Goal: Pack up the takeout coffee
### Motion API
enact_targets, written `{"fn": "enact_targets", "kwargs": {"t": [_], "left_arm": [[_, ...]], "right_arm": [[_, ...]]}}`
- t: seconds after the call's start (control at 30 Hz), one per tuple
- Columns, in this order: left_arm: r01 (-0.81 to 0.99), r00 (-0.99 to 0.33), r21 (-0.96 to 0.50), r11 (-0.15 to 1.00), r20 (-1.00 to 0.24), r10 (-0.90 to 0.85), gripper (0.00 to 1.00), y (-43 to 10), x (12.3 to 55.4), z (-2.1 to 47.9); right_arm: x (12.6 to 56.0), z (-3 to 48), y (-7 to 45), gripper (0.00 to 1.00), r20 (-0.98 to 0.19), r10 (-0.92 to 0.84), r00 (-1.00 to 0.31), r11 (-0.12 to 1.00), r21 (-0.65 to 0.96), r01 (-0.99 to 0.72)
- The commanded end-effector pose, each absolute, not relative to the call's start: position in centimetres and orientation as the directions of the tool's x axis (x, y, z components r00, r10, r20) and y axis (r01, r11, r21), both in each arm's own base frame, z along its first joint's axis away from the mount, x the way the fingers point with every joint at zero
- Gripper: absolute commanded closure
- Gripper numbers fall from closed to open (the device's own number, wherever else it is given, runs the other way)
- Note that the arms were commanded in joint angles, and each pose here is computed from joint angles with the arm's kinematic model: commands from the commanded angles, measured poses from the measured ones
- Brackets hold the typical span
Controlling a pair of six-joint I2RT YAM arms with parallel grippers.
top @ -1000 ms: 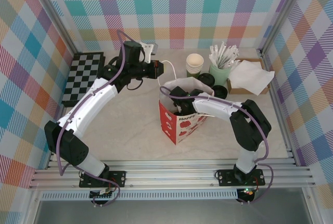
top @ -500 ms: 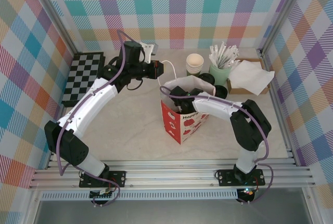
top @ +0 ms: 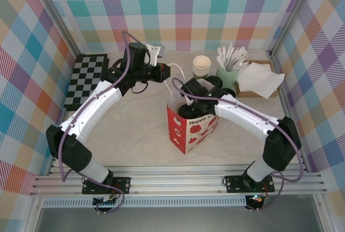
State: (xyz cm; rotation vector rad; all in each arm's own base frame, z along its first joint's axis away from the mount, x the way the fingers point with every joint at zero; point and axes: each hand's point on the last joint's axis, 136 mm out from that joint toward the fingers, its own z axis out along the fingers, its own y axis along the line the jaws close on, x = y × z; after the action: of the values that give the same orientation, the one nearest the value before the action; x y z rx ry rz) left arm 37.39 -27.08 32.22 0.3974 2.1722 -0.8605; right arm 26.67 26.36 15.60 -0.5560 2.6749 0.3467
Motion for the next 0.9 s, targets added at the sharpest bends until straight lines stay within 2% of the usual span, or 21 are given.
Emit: {"fn": "enact_targets", "kwargs": {"t": [0.0, 0.17, 0.23, 0.27, 0.47, 0.53, 0.67, 0.87], "left_arm": [[0.542, -0.636, -0.44, 0.716, -0.772, 0.007, 1.0, -26.6, 37.0, 34.2], [0.541, -0.631, -0.435, 0.72, -0.776, 0.006, 1.0, -26.4, 37.0, 34.3], [0.54, -0.631, -0.436, 0.72, -0.776, 0.004, 1.0, -26.5, 37.1, 34.3], [0.541, -0.632, -0.44, 0.717, -0.775, 0.002, 1.0, -26.6, 37.1, 34.3], [0.538, -0.645, -0.464, 0.704, -0.764, -0.011, 1.0, -27.0, 37.3, 34.0], [0.538, -0.643, -0.467, 0.702, -0.766, -0.017, 1.0, -27.0, 37.4, 34.2], [0.545, -0.64, -0.478, 0.688, -0.768, -0.027, 1.0, -27.2, 37.4, 34.7], [0.533, -0.645, -0.471, 0.703, -0.764, -0.022, 1.0, -27.0, 37.4, 34.2]], "right_arm": [[27.4, 19.8, 27.1, 0.41, -0.536, -0.284, -0.795, 0.876, 0.192, -0.443], [28.0, 22.9, 26.4, 0.29, -0.62, -0.207, -0.757, 0.888, 0.205, -0.411], [28.3, 24.6, 26.2, 0.14, -0.659, -0.16, -0.735, 0.892, 0.222, -0.393], [28.6, 26.0, 26.2, 0.0, -0.687, -0.12, -0.717, 0.893, 0.241, -0.381], [30.5, 32.4, 26.2, 0.0, -0.796, 0.102, -0.596, 0.874, 0.358, -0.329], [31.0, 33.4, 26.5, 0.0, -0.819, 0.122, -0.561, 0.864, 0.366, -0.345], [31.8, 32.5, 26.6, 0.0, -0.832, 0.065, -0.552, 0.886, 0.303, -0.352], [32.4, 32.2, 27.7, 0.0, -0.838, 0.082, -0.54, 0.867, 0.327, -0.376]]}}
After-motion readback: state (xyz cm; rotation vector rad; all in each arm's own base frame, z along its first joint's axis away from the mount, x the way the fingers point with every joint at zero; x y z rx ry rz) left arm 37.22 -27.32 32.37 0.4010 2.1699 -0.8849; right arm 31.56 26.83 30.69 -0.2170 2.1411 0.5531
